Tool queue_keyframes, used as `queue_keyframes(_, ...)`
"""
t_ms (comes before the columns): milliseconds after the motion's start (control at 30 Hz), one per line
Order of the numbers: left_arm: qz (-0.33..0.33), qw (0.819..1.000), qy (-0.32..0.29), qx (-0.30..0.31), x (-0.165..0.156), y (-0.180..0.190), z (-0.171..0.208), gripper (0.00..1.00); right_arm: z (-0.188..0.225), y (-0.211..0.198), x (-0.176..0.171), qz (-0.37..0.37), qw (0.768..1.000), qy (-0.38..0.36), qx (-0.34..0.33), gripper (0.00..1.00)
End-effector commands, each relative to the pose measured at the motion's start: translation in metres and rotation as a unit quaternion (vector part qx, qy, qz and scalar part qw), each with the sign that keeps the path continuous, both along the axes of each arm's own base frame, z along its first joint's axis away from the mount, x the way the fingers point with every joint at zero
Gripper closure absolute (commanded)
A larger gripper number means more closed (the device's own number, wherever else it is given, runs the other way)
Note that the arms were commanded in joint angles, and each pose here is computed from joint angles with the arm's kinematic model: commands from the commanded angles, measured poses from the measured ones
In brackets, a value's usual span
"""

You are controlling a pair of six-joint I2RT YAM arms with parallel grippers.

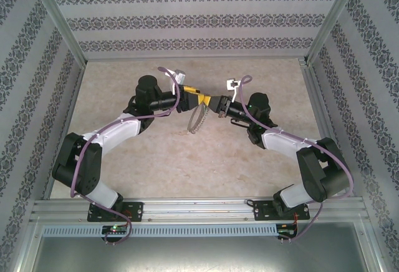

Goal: Put the keys on the keyring

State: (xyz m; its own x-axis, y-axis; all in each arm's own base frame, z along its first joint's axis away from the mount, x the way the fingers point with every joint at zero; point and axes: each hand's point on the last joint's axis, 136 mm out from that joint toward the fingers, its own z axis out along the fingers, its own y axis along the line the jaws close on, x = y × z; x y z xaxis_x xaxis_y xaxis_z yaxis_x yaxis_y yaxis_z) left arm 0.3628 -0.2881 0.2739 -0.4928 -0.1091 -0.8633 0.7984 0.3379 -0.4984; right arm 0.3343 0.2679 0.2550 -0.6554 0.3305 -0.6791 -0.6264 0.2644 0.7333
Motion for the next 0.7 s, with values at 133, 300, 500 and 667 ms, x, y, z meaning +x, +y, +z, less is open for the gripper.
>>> queue_keyframes(133, 0.006, 0.999, -0.033, 0.013, 0.006, 0.017, 0.023, 0.47, 0.017, -0.006, 0.004, 0.020, 0.999, -0.046, -0.015, 1.00)
queue_keyframes(300, -0.011, 0.999, -0.024, 0.022, 0.009, 0.020, 0.022, 0.44, 0.015, -0.005, 0.003, 0.041, 0.997, -0.050, -0.035, 1.00)
queue_keyframes(500, -0.059, 0.998, 0.001, 0.033, 0.004, 0.013, 0.017, 0.46, 0.012, -0.005, -0.003, 0.083, 0.993, -0.054, -0.061, 1.00)
queue_keyframes(667, -0.089, 0.995, 0.025, 0.033, 0.000, 0.009, 0.011, 0.56, 0.013, -0.005, -0.005, 0.097, 0.991, -0.059, -0.073, 1.00)
